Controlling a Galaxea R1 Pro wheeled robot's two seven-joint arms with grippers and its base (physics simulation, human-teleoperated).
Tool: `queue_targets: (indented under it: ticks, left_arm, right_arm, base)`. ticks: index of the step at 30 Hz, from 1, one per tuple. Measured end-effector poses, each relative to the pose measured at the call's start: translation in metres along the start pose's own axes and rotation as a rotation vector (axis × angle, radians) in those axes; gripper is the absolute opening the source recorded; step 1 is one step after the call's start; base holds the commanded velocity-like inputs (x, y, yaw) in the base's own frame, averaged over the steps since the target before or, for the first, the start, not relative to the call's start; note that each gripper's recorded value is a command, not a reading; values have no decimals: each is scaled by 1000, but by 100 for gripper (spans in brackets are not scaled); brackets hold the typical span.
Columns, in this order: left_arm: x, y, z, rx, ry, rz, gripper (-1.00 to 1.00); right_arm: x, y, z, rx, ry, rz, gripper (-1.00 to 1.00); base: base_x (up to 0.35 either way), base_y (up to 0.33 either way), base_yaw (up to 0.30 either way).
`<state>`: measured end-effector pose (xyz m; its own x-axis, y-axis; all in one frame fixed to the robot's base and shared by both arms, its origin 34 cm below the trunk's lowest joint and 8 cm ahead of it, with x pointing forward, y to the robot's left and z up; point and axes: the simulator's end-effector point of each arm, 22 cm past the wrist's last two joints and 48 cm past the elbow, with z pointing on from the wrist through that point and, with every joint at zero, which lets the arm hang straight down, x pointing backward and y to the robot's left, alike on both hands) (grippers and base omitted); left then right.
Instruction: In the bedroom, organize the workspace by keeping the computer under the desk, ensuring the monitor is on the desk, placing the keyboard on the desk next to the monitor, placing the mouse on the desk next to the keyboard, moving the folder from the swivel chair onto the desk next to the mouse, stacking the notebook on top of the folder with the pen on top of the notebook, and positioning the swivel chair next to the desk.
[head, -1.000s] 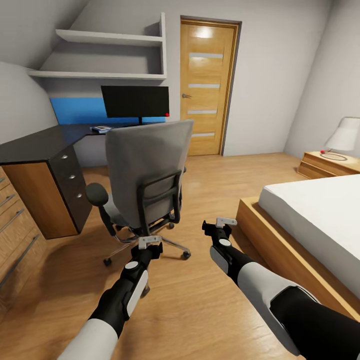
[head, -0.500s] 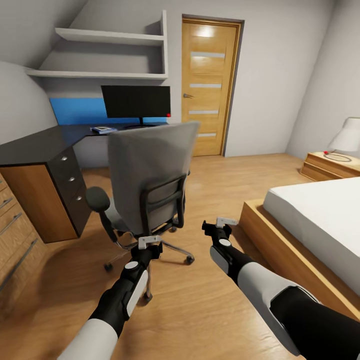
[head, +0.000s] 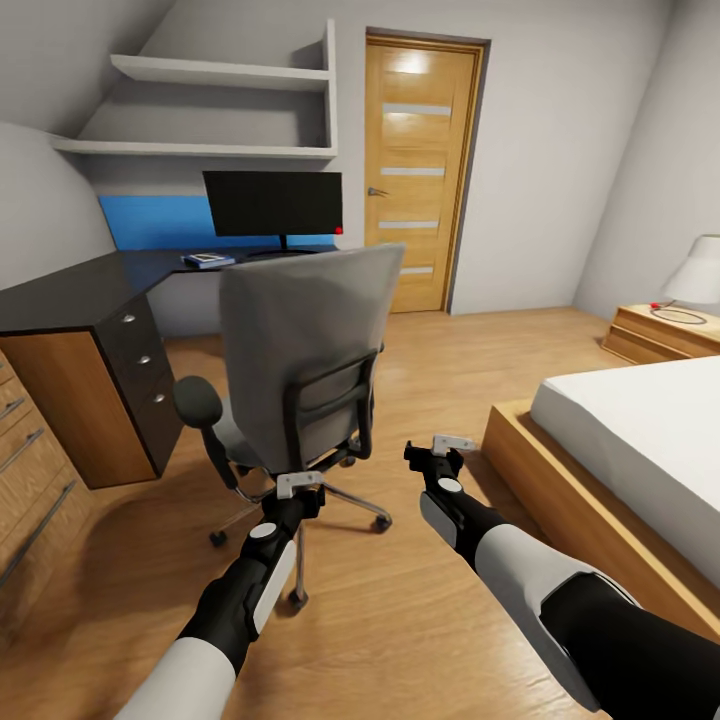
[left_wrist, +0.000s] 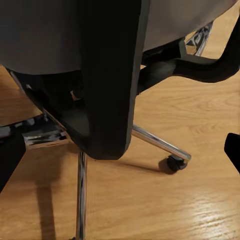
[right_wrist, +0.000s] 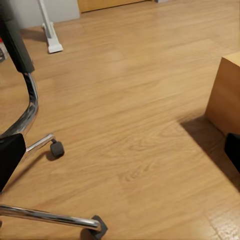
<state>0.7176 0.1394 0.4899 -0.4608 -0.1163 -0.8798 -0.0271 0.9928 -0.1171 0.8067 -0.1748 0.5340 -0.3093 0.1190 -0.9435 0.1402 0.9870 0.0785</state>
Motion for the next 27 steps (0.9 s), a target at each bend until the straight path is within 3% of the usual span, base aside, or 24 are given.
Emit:
queue_targets:
  ticks: [27]
  left_arm:
    - [3, 0, 0, 0, 6, 1, 100]
  right_arm:
    - [0, 1, 0, -2, 0, -2, 100]
  base:
    - [91, 82, 0]
